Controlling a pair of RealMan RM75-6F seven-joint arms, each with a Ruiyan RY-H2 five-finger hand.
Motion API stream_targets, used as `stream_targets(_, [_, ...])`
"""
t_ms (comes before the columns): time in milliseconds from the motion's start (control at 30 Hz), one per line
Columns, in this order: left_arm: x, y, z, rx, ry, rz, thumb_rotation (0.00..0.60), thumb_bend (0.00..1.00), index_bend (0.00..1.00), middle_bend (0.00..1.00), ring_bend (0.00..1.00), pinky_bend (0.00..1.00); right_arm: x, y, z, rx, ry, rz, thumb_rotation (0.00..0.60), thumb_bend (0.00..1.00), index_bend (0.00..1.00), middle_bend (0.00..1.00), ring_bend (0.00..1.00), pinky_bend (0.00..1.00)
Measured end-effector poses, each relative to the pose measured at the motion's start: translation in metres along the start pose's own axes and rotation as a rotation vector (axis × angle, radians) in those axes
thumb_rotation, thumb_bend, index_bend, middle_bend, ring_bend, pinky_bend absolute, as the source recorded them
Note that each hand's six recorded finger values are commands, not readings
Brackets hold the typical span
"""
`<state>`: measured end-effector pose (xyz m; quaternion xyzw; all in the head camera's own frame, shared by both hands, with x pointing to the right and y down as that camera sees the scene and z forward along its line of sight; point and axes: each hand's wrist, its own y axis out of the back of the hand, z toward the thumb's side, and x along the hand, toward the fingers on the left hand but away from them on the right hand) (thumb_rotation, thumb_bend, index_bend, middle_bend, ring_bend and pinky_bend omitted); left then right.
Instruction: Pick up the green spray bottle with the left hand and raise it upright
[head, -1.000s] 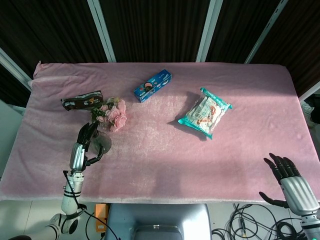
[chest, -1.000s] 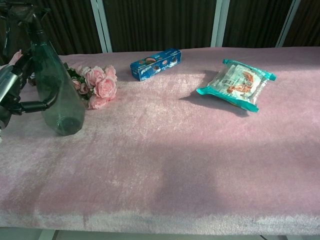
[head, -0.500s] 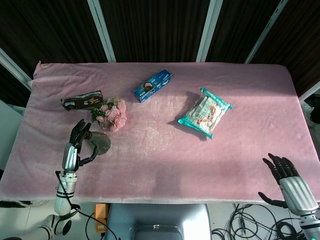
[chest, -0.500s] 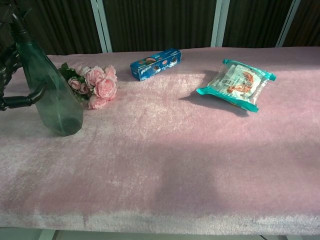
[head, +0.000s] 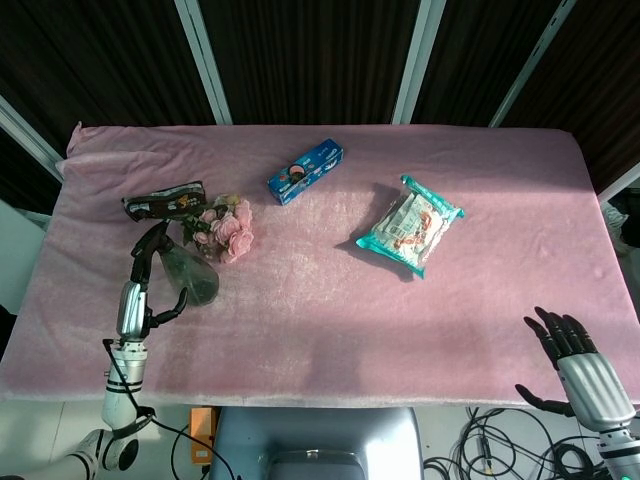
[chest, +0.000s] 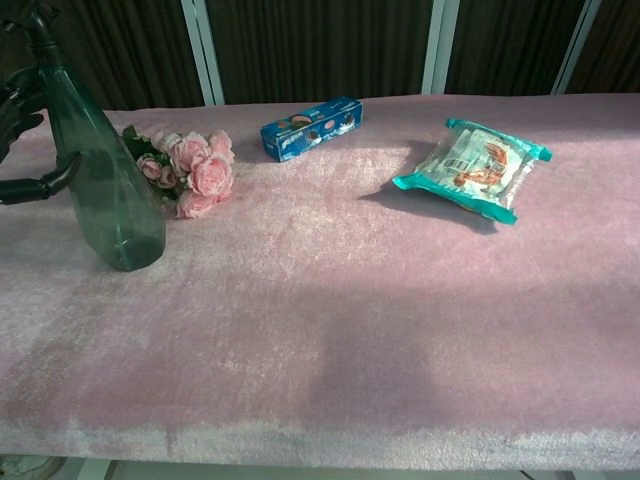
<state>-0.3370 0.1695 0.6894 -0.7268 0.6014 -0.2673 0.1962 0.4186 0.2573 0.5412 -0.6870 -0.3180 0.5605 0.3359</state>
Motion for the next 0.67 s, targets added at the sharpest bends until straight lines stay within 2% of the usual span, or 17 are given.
stream_targets(100, [-0.003, 0.008, -0.001, 0.043, -0.013, 0.006, 0.488, 0.38, 0.0, 0.0, 0.0, 0.0, 0.001, 0.001, 0.0, -0.002, 0.0, -0.001, 0.6, 0.34, 0.0, 0.0, 0.0, 0.0])
stream_targets(167, [-0.007, 0.017, -0.005, 0.11, -0.015, 0.005, 0.452, 0.38, 0.0, 0.0, 0.0, 0.0, 0.001, 0.002, -0.001, -0.004, -0.001, -0.005, 0.6, 0.34, 0.0, 0.0, 0.0, 0.0])
stream_targets(233, [-0.012, 0.027, -0.011, 0.199, -0.009, -0.007, 0.468, 0.38, 0.0, 0.0, 0.0, 0.0, 0.003, 0.003, -0.002, -0.006, -0.005, -0.011, 0.6, 0.34, 0.0, 0.0, 0.0, 0.0])
stream_targets(300, [-0.02, 0.04, -0.021, 0.337, 0.006, -0.032, 0.553, 0.38, 0.0, 0.0, 0.0, 0.0, 0.003, 0.003, -0.003, -0.005, -0.01, -0.012, 0.6, 0.34, 0.0, 0.0, 0.0, 0.0])
stream_targets(367, [-0.029, 0.055, -0.031, 0.5, 0.038, -0.066, 0.596, 0.38, 0.0, 0.0, 0.0, 0.0, 0.003, 0.002, -0.003, 0.0, -0.012, -0.011, 0.6, 0.34, 0.0, 0.0, 0.0, 0.0])
stream_targets(567, [-0.066, 0.087, -0.04, 0.95, 0.133, -0.164, 0.6, 0.38, 0.0, 0.0, 0.0, 0.0, 0.005, 0.001, 0.002, 0.013, 0.0, -0.019, 0.6, 0.34, 0.0, 0.0, 0.0, 0.0])
stream_targets(667, [-0.078, 0.092, -0.034, 1.108, 0.126, -0.208, 0.6, 0.38, 0.0, 0.0, 0.0, 0.0, 0.006, 0.0, 0.003, 0.013, -0.003, -0.02, 0.6, 0.34, 0.0, 0.0, 0.0, 0.0])
